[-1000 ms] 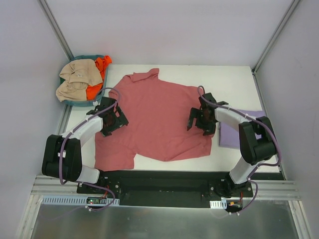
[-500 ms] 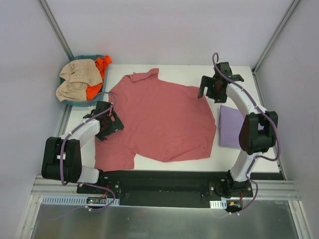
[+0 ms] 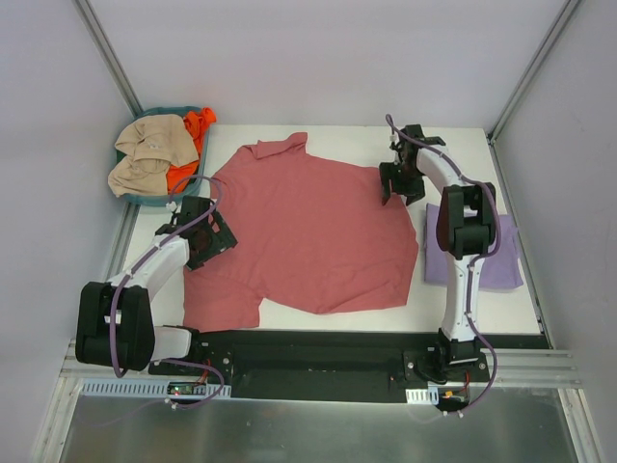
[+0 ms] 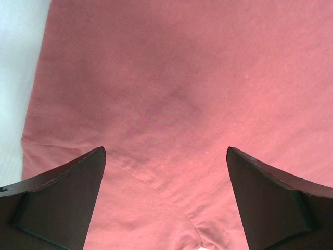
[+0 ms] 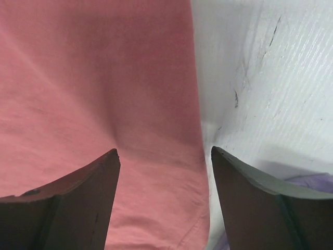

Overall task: Fold and stack the t-shirts
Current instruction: Flatten out the tshirt

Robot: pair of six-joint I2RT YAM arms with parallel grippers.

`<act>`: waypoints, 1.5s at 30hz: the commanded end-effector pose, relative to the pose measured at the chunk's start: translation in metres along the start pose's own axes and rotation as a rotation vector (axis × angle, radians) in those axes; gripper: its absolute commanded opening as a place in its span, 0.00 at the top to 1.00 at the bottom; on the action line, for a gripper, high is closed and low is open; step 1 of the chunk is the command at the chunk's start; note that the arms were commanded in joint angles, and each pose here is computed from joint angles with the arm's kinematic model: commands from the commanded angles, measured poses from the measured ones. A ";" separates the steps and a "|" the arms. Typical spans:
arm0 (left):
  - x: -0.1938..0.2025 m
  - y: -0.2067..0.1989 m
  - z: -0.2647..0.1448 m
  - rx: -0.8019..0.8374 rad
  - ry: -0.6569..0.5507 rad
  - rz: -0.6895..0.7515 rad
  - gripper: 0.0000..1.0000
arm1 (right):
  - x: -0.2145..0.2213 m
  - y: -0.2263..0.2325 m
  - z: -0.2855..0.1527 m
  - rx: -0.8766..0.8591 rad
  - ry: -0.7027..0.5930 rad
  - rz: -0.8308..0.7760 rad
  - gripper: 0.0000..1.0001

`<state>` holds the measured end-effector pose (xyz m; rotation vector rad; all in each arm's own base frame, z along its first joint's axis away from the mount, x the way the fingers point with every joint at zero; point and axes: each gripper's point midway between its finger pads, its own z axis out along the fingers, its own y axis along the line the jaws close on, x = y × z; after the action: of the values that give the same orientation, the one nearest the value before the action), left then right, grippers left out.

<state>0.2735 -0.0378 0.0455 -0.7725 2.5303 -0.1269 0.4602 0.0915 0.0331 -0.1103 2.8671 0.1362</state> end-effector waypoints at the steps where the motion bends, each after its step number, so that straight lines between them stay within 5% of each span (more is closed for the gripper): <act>1: -0.005 0.009 -0.004 -0.022 -0.033 0.017 0.01 | 0.000 -0.008 -0.014 0.014 0.025 -0.084 0.31; 7: -0.002 0.005 -0.005 0.008 -0.024 0.014 0.01 | 0.007 -0.005 -0.003 -0.007 0.058 -0.096 0.62; 12: -0.001 0.009 -0.006 -0.003 -0.032 0.012 0.01 | 0.000 -0.011 -0.034 0.182 0.015 -0.124 0.88; 16: -0.001 0.008 -0.006 0.000 -0.032 0.011 0.01 | 0.006 0.009 -0.058 0.262 -0.029 -0.145 0.98; 22: 0.002 0.009 -0.005 0.002 -0.023 0.007 0.01 | 0.026 0.064 -0.073 0.311 -0.068 -0.221 0.99; 34: 0.007 0.009 -0.001 0.000 0.003 0.009 0.01 | 0.087 0.192 -0.053 0.344 -0.090 -0.401 0.75; 41: 0.009 0.009 0.000 0.002 0.012 0.008 0.01 | 0.063 0.188 -0.093 0.194 -0.210 -0.298 0.18; 45: 0.009 0.009 0.000 -0.001 0.014 0.009 0.01 | 0.044 0.182 -0.079 -0.018 -0.212 -0.234 0.09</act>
<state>0.2643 -0.0370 0.0423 -0.7731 2.5325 -0.1280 0.3492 0.2639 0.0798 -0.5315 2.6842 -0.2060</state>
